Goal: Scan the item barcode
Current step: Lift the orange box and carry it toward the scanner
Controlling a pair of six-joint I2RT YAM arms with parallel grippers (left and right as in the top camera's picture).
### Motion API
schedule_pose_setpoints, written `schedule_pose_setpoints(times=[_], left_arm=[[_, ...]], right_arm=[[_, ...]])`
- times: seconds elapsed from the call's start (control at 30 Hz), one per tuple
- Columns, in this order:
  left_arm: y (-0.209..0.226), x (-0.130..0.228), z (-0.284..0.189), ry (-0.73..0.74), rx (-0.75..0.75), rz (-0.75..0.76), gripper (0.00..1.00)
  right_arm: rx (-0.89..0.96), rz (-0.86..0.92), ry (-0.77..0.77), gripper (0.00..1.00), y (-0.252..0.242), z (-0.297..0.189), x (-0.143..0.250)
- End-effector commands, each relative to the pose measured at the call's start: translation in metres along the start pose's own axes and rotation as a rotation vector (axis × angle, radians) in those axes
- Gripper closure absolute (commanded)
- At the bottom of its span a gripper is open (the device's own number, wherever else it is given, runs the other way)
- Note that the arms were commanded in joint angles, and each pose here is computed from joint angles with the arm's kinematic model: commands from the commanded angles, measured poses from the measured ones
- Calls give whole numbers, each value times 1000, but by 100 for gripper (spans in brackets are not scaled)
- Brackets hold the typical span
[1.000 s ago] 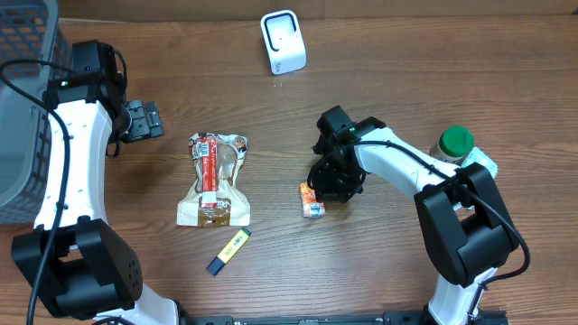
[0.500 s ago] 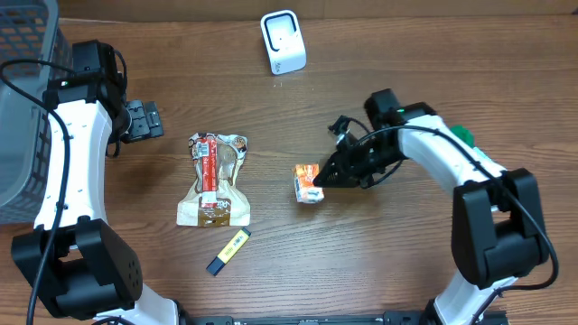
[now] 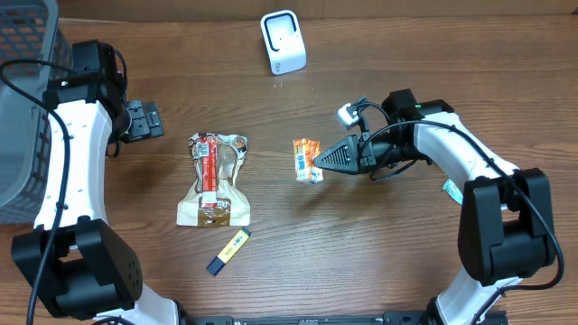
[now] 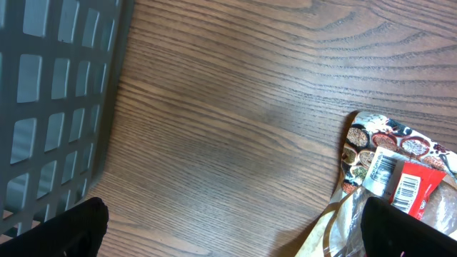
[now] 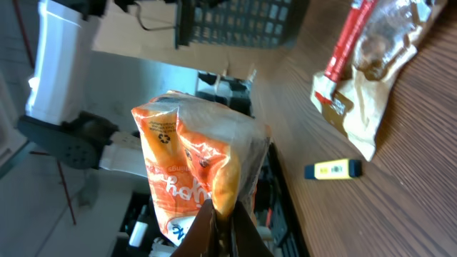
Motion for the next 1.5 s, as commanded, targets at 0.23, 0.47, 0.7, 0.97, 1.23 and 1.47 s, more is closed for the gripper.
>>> schedule_pose_setpoints(times=[0.23, 0.47, 0.7, 0.97, 1.23, 1.47], left_arm=[[-1, -1, -1, -4, 3, 21, 0], [-1, -1, -1, -4, 2, 21, 0], [-1, -1, -1, -4, 3, 21, 0], [-1, -1, -1, -4, 3, 21, 0], [-1, -1, -1, -4, 2, 21, 0], [-1, -1, -1, -4, 3, 21, 0]], right_arm=[[-72, -4, -90, 96, 20, -24, 3], [-42, -9, -157, 96, 25, -46, 17], [36, -20, -72, 96, 26, -40, 35], [29, -29, -29, 96, 27, -27, 38], [31, -109, -28, 96, 27, -27, 37], [167, -224, 25, 96, 1, -30, 24]])
Point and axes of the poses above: each gripper's point midway between its finger pads, its own z axis out along the fingers, its own y axis along the line the jaws close on, x = y × z, the point moved 7 cm from there along -z, back along the fingers, and after that the axes turned 9 degrees about z, right-handed, at the moved point
